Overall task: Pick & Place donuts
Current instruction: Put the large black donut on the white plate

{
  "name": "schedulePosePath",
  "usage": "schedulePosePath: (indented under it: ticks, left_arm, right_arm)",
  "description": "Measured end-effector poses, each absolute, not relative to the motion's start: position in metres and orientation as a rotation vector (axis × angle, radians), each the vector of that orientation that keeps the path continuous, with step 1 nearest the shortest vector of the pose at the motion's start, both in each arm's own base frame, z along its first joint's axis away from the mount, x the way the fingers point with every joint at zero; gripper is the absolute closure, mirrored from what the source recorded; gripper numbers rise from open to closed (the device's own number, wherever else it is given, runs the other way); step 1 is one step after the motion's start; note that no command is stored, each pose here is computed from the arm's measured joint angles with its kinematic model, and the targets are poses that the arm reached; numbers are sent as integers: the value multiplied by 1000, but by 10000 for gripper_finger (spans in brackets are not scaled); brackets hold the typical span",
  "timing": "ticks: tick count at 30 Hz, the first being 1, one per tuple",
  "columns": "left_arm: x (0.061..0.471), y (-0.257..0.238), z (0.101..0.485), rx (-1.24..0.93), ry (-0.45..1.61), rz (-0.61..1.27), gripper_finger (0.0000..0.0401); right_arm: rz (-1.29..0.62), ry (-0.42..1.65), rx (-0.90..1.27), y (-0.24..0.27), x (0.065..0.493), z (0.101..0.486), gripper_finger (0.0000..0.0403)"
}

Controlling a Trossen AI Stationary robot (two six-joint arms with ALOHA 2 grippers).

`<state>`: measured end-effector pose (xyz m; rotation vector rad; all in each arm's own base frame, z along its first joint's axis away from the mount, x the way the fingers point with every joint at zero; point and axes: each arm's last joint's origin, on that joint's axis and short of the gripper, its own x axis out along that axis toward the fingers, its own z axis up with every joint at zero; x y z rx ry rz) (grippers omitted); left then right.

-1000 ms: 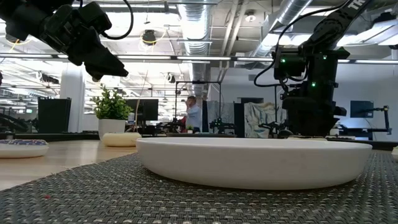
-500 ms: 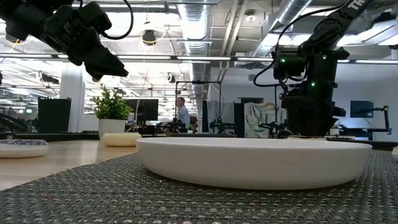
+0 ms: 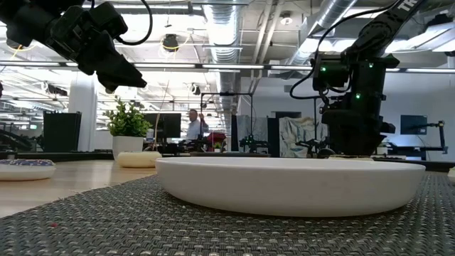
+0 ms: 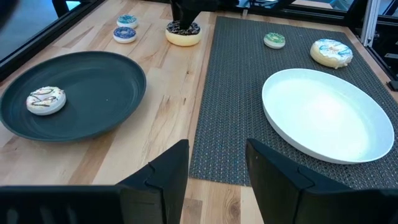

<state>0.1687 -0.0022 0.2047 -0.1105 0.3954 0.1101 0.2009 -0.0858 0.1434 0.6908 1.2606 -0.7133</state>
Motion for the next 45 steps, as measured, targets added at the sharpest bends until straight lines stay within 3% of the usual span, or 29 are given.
schedulePosePath:
  ticks: [13, 45]
  left_arm:
    - [169, -2, 205, -111, 396, 110, 248]
    - [169, -2, 205, -111, 395, 109, 248]
  right_arm:
    - [-709, 1262, 686, -86, 201, 143, 279]
    - [-713, 1312, 689, -84, 196, 144, 280]
